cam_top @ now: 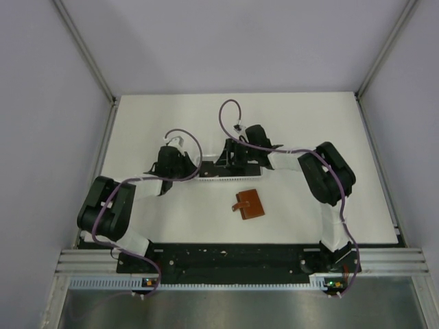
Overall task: Put the credit cards into the card holder
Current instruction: Pick up the credit card from the storage box.
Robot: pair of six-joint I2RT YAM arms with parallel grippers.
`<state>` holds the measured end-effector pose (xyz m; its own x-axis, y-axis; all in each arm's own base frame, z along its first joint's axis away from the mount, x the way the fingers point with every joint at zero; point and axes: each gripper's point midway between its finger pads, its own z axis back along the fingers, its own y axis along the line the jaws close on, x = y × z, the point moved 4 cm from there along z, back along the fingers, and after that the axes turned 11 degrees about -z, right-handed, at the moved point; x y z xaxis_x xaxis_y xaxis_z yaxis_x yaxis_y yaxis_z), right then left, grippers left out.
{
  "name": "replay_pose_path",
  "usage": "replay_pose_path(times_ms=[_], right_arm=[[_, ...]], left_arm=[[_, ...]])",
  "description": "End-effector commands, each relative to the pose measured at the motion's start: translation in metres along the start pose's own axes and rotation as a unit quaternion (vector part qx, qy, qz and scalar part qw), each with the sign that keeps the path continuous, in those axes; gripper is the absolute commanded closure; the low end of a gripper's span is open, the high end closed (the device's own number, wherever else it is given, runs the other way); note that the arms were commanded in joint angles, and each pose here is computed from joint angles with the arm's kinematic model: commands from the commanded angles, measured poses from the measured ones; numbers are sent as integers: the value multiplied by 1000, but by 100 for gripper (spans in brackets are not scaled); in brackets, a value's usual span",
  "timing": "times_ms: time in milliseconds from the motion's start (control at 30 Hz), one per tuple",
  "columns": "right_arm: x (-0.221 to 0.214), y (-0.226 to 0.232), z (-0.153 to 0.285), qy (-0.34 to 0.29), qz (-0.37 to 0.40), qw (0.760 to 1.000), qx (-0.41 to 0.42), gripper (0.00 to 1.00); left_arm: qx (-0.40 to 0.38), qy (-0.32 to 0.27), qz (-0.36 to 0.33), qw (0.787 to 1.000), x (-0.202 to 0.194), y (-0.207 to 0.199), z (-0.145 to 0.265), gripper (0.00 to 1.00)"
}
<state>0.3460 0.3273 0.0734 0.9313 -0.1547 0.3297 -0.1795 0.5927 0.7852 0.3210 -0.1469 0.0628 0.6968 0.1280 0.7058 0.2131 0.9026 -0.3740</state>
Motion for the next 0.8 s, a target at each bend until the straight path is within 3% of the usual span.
replay_pose_path(times_ms=[0,300,533,767], right_arm=[[-12,-18,0,15,-6,1000,-11,36],[-1,20,33,-50,66,995,56,35],[1,27,50,-78,95,991,51,35],[-2,27,46,-69,94,991,62,35]], left_arm=[[-40,-63,-19,997,11,-12,4,100],[-33,-218,-73,973,22,-24,37,100],[-24,-274,-86,958,22,-26,49,100],[-37,-282,-92,954,22,-32,49,100]])
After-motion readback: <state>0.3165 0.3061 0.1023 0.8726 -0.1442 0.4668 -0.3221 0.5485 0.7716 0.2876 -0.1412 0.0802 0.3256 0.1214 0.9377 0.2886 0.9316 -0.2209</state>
